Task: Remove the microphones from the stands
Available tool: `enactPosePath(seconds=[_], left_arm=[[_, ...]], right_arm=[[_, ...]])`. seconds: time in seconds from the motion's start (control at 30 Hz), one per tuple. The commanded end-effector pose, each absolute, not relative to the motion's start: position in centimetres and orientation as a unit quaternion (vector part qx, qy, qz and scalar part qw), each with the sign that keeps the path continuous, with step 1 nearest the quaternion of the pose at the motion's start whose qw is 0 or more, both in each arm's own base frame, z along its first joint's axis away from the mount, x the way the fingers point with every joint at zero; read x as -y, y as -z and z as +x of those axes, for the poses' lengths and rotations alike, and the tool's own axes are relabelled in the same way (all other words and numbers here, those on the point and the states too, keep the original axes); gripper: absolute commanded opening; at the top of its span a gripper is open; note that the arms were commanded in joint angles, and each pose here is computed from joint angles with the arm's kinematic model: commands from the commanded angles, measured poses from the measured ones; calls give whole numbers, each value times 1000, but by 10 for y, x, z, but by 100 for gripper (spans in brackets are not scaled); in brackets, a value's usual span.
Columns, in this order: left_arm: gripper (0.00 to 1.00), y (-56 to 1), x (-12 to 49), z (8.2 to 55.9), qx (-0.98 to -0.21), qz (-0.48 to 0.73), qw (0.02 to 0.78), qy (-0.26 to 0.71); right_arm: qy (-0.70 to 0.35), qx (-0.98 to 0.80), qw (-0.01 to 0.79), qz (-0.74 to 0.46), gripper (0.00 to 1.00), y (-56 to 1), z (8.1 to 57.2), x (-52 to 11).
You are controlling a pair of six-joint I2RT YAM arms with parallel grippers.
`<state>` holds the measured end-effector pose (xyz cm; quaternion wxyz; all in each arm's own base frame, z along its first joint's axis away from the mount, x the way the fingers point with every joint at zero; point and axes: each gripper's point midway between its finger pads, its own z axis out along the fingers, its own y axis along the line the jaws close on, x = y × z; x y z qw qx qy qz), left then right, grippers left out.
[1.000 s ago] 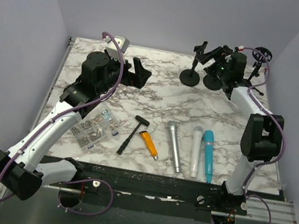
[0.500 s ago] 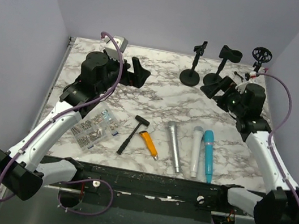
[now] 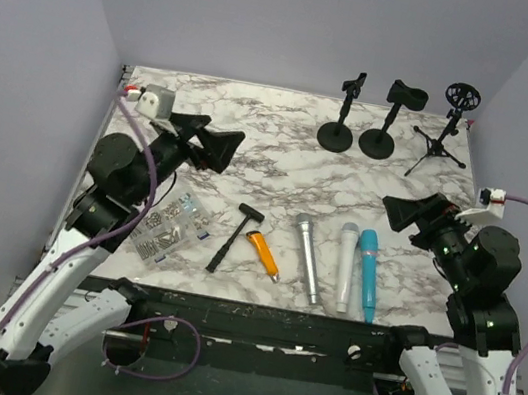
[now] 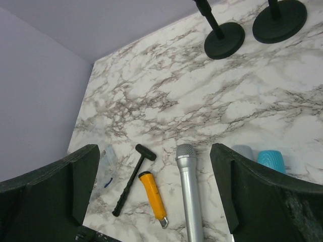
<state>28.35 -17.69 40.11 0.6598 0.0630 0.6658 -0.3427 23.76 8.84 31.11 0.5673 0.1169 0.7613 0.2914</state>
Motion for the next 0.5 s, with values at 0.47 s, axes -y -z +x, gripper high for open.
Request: enactPosePath(seconds=[0.47], left_arm=[[99,-402,100,152,-542,38,762,351]], right_arm=[[-275,-733,606,139,100,-309,184,-67]])
